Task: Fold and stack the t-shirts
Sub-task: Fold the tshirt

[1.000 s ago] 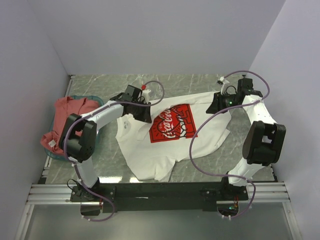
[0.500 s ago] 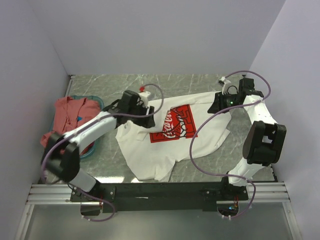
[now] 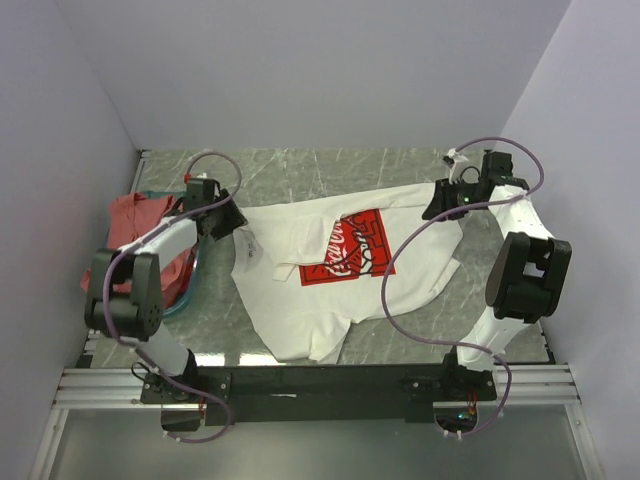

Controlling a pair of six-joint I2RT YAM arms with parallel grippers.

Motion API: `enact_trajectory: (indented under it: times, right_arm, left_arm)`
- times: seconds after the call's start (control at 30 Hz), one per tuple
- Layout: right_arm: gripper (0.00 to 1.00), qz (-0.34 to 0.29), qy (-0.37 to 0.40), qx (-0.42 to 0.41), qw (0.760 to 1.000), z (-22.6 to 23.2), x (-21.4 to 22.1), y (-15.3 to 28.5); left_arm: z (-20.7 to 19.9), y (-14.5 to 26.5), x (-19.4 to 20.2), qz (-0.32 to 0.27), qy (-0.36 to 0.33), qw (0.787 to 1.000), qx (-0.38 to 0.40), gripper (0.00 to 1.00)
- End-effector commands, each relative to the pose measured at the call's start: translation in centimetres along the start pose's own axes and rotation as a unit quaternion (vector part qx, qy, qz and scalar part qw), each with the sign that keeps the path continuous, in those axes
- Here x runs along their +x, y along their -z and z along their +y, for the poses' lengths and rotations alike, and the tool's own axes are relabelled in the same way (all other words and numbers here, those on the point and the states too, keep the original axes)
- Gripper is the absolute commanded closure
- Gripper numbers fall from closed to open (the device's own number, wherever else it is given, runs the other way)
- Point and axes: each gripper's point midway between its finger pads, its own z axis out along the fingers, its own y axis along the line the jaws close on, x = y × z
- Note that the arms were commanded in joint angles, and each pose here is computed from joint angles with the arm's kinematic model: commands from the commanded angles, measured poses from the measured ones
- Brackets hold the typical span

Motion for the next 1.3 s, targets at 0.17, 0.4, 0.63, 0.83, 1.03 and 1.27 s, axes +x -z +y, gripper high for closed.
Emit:
enact_trajectory:
  times: [0.17,0.4,0.63,0.83,1.03,1.27]
  right_arm:
    - [0.57,-0.002,0.0,0.015,1.0,-1.6,-0.2,-0.4]
    - [0.57,-0.002,-0.007,0.007,1.0,-1.8,-0.1,-0.9]
    - [0.57,-0.003,-0.009,0.014,1.0,-2.2,-0.4,-0.9]
    - [0.57,-0.007,-0.031,0.053,0.998,-4.2,-1.5,-1.0]
    - [0.56,-0.021,-0.111,0.11,0.988,-8.6,-3.7,-1.7]
    - [0.54,-0.026,-0.187,0.191,0.963,-13.9,-4.5,-2.2]
  left_arm:
    - [-1.5,-4.6,-4.5,-0.034,0.058,0.997,-0.023,0.46]
    - [-1.4,-6.4,-4.7,-0.022,0.049,0.998,-0.034,0.48]
    - [-1.4,-7.4,-4.6,-0.012,0.047,0.998,-0.038,0.51]
    - [-1.1,-8.4,-4.3,-0.005,0.046,0.998,-0.042,0.54]
    - [-0.9,-9.3,-4.2,-0.001,0.046,0.998,-0.045,0.62]
    - [-1.3,-9.7,-4.7,-0.005,0.04,0.998,-0.04,0.73]
